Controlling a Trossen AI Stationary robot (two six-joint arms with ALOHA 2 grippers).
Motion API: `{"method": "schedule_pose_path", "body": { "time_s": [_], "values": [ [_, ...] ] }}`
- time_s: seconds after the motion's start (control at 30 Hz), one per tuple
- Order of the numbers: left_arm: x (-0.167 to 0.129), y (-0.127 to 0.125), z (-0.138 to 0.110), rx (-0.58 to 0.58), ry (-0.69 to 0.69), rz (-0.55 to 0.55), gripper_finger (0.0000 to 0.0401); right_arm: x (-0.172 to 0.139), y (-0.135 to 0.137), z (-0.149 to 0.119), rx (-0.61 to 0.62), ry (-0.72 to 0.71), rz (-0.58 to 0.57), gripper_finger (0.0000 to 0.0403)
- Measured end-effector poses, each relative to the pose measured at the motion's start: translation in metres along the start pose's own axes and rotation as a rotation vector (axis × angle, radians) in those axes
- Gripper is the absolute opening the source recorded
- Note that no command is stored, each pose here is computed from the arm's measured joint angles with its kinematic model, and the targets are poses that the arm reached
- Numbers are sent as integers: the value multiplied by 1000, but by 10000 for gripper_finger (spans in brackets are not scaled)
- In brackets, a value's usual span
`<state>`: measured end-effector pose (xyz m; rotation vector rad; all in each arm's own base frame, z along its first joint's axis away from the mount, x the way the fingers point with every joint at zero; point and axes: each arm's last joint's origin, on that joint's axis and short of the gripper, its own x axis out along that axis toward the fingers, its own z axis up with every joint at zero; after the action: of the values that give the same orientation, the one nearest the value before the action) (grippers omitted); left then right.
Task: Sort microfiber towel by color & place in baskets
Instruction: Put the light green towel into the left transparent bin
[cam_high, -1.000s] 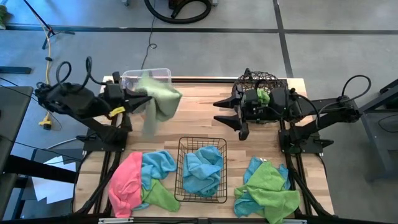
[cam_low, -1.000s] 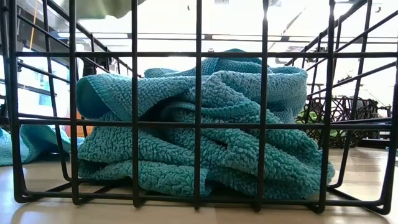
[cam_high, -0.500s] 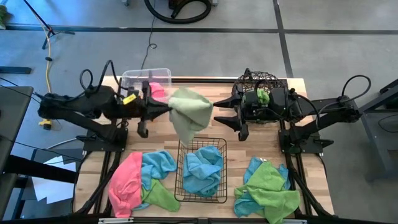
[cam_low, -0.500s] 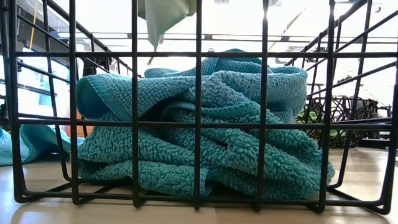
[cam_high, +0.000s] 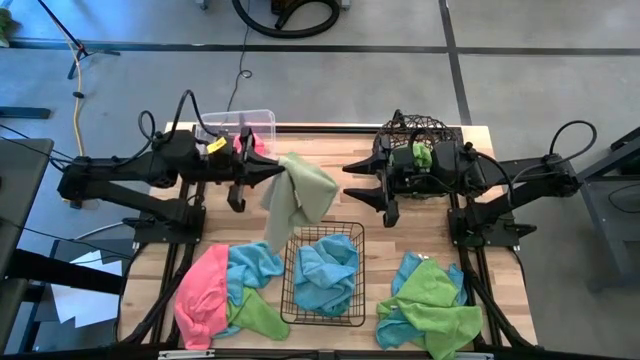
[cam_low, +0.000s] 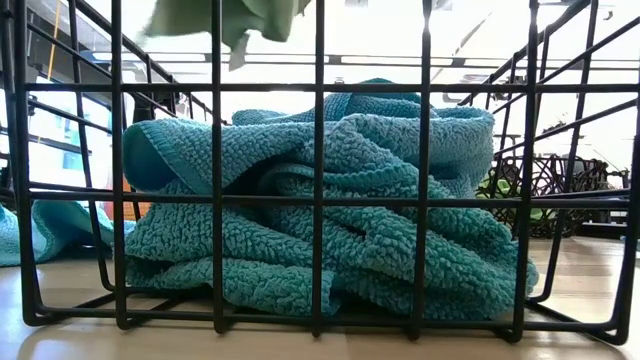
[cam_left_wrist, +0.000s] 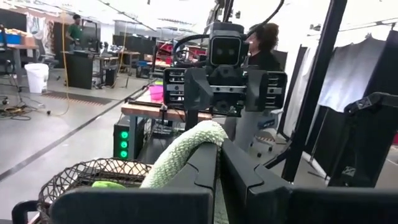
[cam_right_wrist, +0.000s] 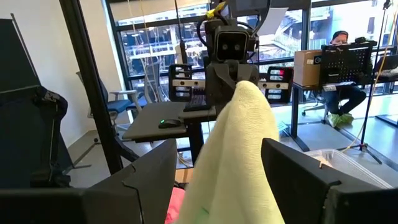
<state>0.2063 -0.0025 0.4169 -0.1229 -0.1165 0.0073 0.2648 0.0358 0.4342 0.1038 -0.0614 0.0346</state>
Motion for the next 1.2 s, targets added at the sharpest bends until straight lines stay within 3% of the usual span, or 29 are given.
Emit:
{"method": "schedule_pose_path", "body": {
  "time_s": [0.3,0.53,0.7,1.0,1.2],
  "values": [
    [2,4,0,20,-3,17,0,6,-2,-4,-1,9,-18,232],
    [6,4,-3,29,8,18,0,32,-3,-22,-87,22,-37,232],
    [13,5,-9,30,35,21,0,49,-6,-26,-161,29,-141,232],
    [26,6,-17,31,52,23,0,81,-7,-47,-184,147,-169,232],
    [29,6,-20,34,58,23,0,95,-9,-60,-188,152,-214,232]
  ]
}}
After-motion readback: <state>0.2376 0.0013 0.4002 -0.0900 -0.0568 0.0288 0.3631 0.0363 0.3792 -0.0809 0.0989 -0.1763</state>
